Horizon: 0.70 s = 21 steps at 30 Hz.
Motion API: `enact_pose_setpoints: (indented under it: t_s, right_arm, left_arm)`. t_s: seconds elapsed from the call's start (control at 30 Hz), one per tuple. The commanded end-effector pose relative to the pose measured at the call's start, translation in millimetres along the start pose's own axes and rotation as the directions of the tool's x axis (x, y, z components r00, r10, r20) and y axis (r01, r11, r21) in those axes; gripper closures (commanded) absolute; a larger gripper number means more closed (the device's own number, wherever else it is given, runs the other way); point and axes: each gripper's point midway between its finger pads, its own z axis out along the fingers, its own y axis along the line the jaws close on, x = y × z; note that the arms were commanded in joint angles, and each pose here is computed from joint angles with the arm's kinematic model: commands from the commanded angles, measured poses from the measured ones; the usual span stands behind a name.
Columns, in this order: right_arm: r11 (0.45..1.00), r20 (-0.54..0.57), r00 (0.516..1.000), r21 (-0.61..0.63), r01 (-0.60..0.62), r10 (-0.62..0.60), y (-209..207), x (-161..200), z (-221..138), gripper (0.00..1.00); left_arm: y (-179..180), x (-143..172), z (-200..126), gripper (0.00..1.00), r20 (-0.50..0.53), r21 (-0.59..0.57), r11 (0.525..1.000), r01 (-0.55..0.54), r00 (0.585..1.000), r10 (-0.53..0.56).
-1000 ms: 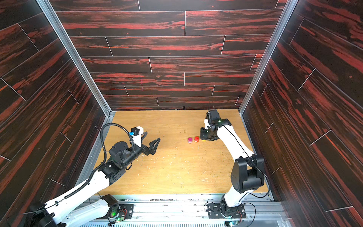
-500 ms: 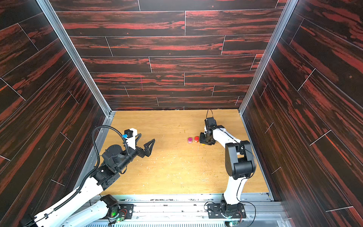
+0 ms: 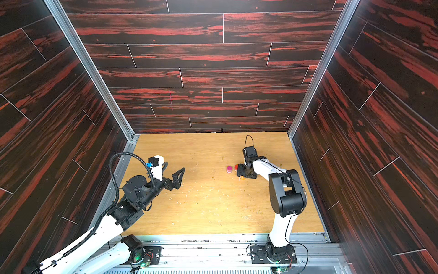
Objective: Close the paint jar lid
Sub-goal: Place the paint jar at the center of the board, then reset both arms
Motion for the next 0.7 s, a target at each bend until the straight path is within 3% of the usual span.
enact_pose_setpoints:
  t_s: [0.0,0.1,0.23,0.37,0.47,0.57,0.63,0.67]
  right_arm:
    - [1.0,0.199,0.98,-0.025,0.005,0.0,5.5,-36.1,-60.4,0.22]
    - [1.0,0.363,0.932,0.019,-0.014,0.006,-15.4,-51.9,-110.5,0.12]
    - [0.988,0.553,0.833,0.11,-0.105,0.027,-69.7,-56.9,-159.2,0.02]
    - [0.947,0.67,0.73,0.131,-0.295,0.134,-134.0,-42.5,-170.1,0.02]
    - [0.937,0.752,0.656,0.181,-0.3,0.065,-152.6,-29.0,-160.2,0.01]
    - [0.962,0.829,0.558,0.174,-0.213,-0.026,-147.1,-19.2,-148.4,0.02]
    - [0.975,0.858,0.512,0.149,-0.165,-0.044,-140.7,-16.3,-139.8,0.01]
    - [0.982,0.858,0.512,0.133,-0.135,-0.046,-135.7,-15.4,-131.7,0.01]
  left_arm:
    - [17.9,1.4,-3.8,0.0,0.006,-0.095,0.995,-0.012,1.0,0.012]
    - [61.1,0.4,-12.4,0.0,0.026,-0.331,0.943,-0.025,0.999,0.036]
    - [113.9,-1.6,-29.6,0.0,0.062,-0.573,0.814,-0.095,0.985,0.159]
    - [173.5,16.0,-50.9,0.0,0.076,-0.738,0.671,-0.068,0.98,0.183]
    - [206.7,30.3,-62.2,0.0,0.043,-0.804,0.589,-0.076,0.982,0.186]
    - [221.7,43.4,-59.6,0.0,0.021,-0.804,0.586,-0.098,0.981,0.192]
    - [230.5,58.3,-56.5,0.0,-0.003,-0.799,0.59,-0.115,0.982,0.187]
    - [234.2,65.8,-54.7,0.0,-0.01,-0.797,0.594,-0.114,0.984,0.176]
